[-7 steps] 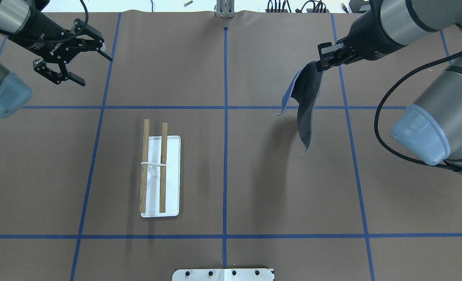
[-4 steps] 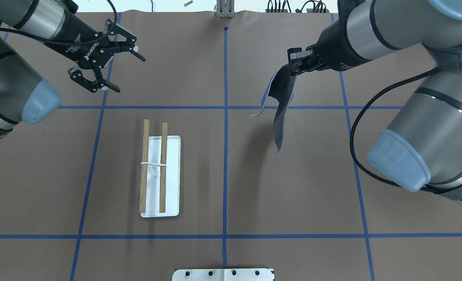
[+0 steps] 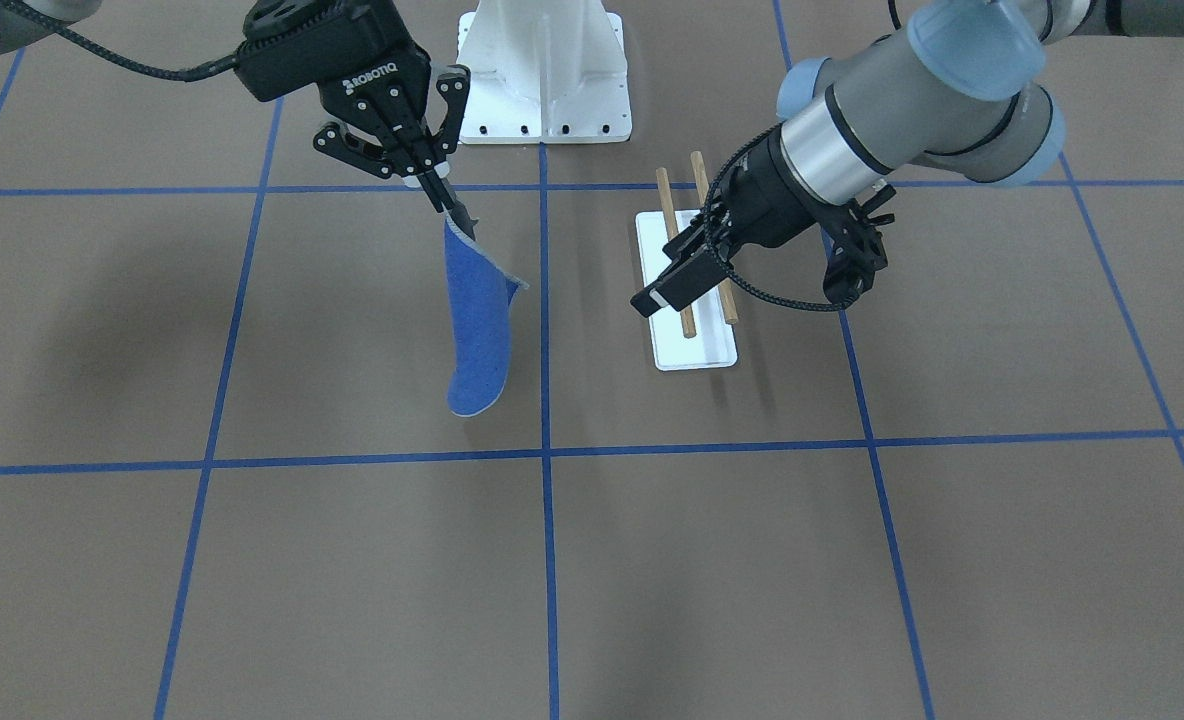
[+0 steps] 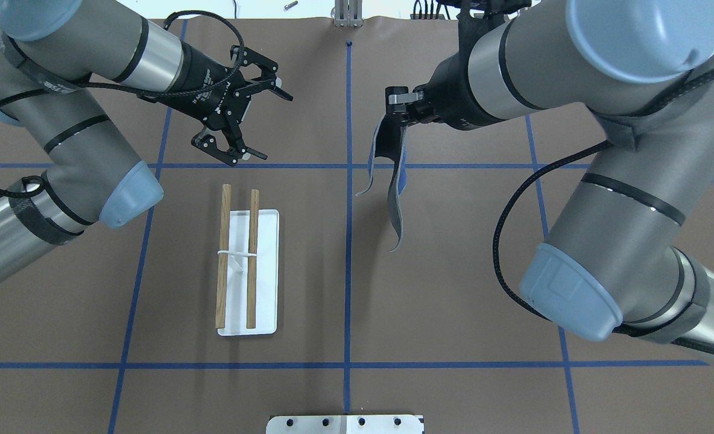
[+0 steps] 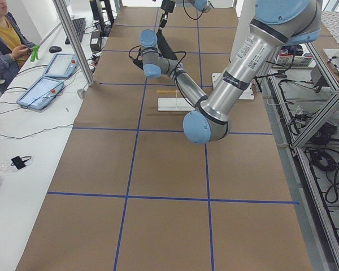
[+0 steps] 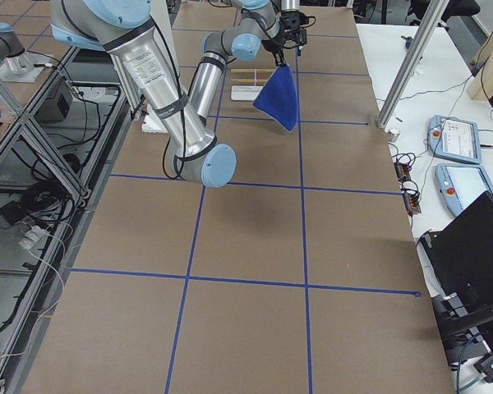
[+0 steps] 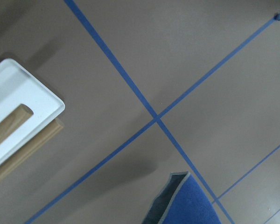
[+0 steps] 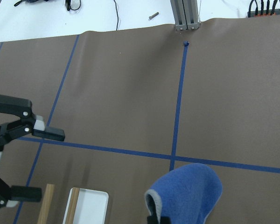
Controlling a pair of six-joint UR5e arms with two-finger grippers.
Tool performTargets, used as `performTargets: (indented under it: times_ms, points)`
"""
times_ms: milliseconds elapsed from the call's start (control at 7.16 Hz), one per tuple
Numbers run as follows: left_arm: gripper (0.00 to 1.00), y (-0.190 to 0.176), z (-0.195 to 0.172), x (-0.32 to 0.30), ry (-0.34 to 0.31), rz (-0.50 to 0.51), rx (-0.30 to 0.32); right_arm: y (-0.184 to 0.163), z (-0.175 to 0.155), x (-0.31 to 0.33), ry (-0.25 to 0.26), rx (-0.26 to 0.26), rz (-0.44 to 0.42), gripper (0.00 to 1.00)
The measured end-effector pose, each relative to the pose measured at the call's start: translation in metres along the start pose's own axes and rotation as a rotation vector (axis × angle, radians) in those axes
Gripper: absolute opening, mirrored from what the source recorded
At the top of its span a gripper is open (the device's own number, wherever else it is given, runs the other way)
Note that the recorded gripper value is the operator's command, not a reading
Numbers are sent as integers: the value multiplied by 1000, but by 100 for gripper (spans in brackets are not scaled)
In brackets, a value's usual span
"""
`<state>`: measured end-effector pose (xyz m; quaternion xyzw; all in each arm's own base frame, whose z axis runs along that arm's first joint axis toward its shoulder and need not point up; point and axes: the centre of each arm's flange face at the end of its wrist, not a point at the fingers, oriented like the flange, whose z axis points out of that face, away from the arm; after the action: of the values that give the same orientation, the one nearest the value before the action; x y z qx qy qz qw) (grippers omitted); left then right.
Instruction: Hang towel on rack
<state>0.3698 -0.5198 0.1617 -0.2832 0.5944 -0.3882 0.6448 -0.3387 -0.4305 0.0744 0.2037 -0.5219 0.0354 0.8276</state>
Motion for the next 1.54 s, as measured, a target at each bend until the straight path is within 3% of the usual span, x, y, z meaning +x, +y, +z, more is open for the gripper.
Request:
performTargets:
  times_ms: [559,1257,1397,1537]
  points:
    - [98,35,14,-7,104,-163,-79,0,2,-21,8,44,144,0]
    - [98,54,31,-12,143,-175,-93,7,-2,-42,-27,42,151,0]
    - [95,58,33,-14,139,-173,-99,9,-2,-46,-34,40,148,0]
    - [73,62,34,-15,136,-170,-105,10,-2,-48,-37,36,145,0]
